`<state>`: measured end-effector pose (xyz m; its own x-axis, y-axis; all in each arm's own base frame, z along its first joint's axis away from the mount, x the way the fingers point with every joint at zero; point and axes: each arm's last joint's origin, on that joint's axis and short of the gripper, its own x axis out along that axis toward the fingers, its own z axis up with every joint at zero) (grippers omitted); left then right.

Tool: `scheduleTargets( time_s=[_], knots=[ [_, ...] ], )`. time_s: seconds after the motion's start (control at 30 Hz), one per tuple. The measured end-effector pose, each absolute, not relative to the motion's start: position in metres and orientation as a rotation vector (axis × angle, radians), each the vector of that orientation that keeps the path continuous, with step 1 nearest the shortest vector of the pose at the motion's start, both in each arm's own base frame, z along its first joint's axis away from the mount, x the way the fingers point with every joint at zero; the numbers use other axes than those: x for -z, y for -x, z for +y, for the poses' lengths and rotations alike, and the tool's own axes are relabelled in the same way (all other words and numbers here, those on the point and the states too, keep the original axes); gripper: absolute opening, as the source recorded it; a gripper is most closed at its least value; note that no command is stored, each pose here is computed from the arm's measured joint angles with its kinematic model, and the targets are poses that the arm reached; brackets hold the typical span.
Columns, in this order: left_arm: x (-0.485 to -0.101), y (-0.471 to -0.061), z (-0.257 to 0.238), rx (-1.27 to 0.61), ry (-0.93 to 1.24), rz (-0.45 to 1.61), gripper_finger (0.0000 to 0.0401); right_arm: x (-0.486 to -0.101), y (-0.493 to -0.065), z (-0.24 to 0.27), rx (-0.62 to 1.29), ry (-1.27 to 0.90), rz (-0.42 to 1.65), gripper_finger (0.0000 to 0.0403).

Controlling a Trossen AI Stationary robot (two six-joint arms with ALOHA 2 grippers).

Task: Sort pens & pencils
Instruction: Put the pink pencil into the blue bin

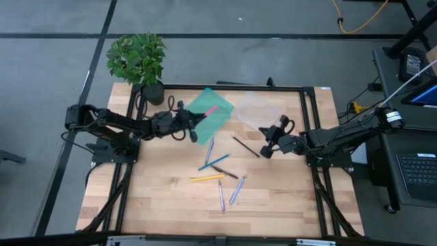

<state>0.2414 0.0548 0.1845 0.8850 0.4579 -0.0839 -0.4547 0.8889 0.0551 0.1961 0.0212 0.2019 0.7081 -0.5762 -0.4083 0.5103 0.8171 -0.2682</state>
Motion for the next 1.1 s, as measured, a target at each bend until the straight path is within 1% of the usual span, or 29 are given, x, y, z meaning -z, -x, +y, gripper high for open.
scheduleTargets(
  time_s=[0.1, 0.27, 0.53, 0.73, 0.93, 1.1],
  knots=[
    [-0.184, -0.241, 0.057, -0.527, -0.038, 0.097, 0.0012, -0.202, -0.196, 0.021, 0.608, 0.142, 0.501, 0.0017],
    [-0.184, -0.238, 0.061, -0.668, -0.066, 0.109, 0.0012, -0.202, -0.196, 0.017, 0.620, 0.156, 0.508, 0.0016],
    [-0.167, -0.240, 0.080, -0.740, -0.027, 0.182, 0.0012, -0.202, -0.197, 0.008, 0.666, 0.144, 0.513, 0.0016],
    [-0.168, -0.253, 0.101, -0.672, 0.026, 0.237, 0.0012, -0.202, -0.197, 0.002, 0.696, 0.138, 0.517, 0.0016],
    [-0.175, -0.263, 0.112, -0.686, 0.033, 0.405, 0.0012, -0.202, -0.197, 0.000, 0.704, 0.138, 0.520, 0.0016],
    [-0.183, -0.271, 0.113, -0.628, 0.061, 0.562, 0.0012, -0.201, -0.198, 0.001, 0.675, 0.131, 0.528, 0.0017]
  ],
)
